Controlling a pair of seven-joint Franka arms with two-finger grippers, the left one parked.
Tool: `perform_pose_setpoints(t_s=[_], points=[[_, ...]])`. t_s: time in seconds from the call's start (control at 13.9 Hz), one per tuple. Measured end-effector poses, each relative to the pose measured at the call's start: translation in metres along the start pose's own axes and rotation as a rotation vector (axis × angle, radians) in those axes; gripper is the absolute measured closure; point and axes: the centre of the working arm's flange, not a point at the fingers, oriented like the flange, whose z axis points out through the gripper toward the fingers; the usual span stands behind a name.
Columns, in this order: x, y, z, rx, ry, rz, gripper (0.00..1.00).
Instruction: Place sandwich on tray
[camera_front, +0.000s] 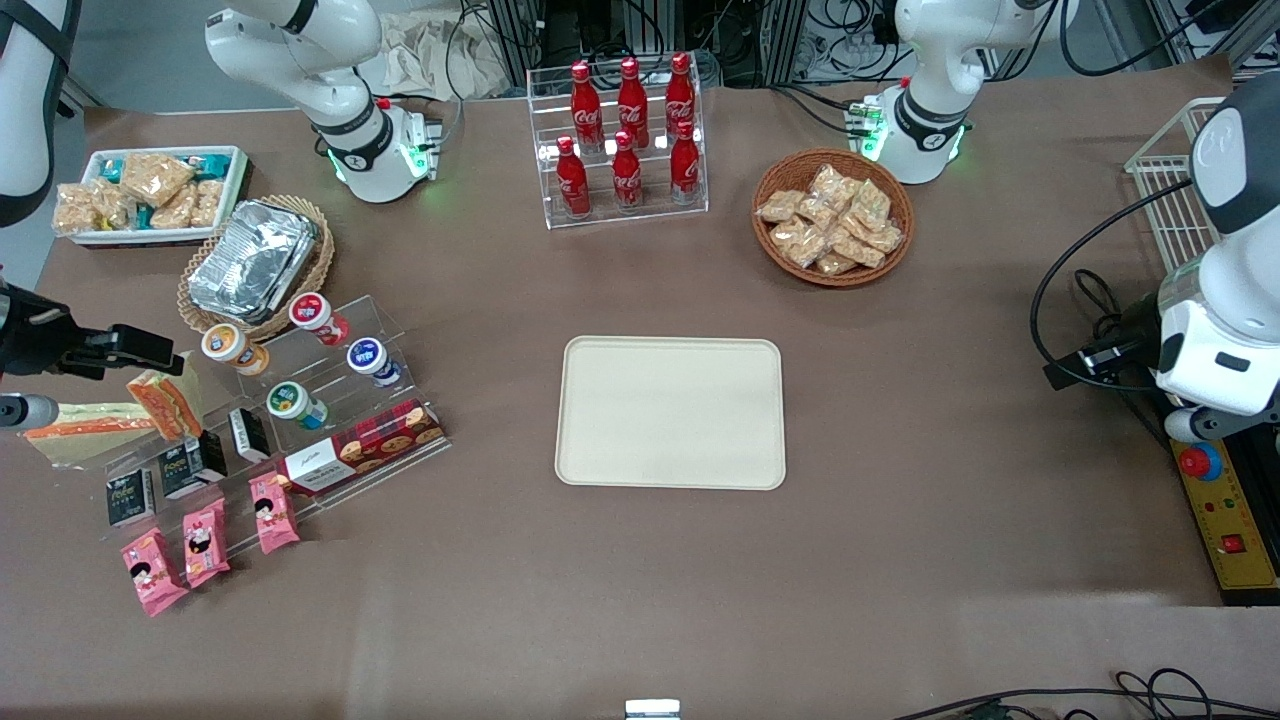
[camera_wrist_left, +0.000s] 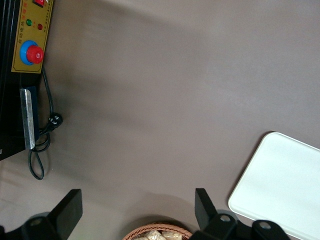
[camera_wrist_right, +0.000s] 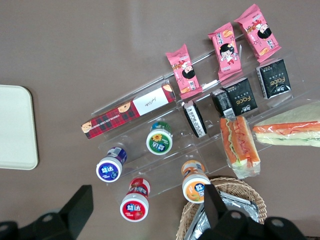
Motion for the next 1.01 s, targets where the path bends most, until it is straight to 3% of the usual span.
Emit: perform_pose_setpoints(t_s=[1.01], points=[[-0.0003,0.0045,-0.0003,0.0,0.001,0.009,0.01]])
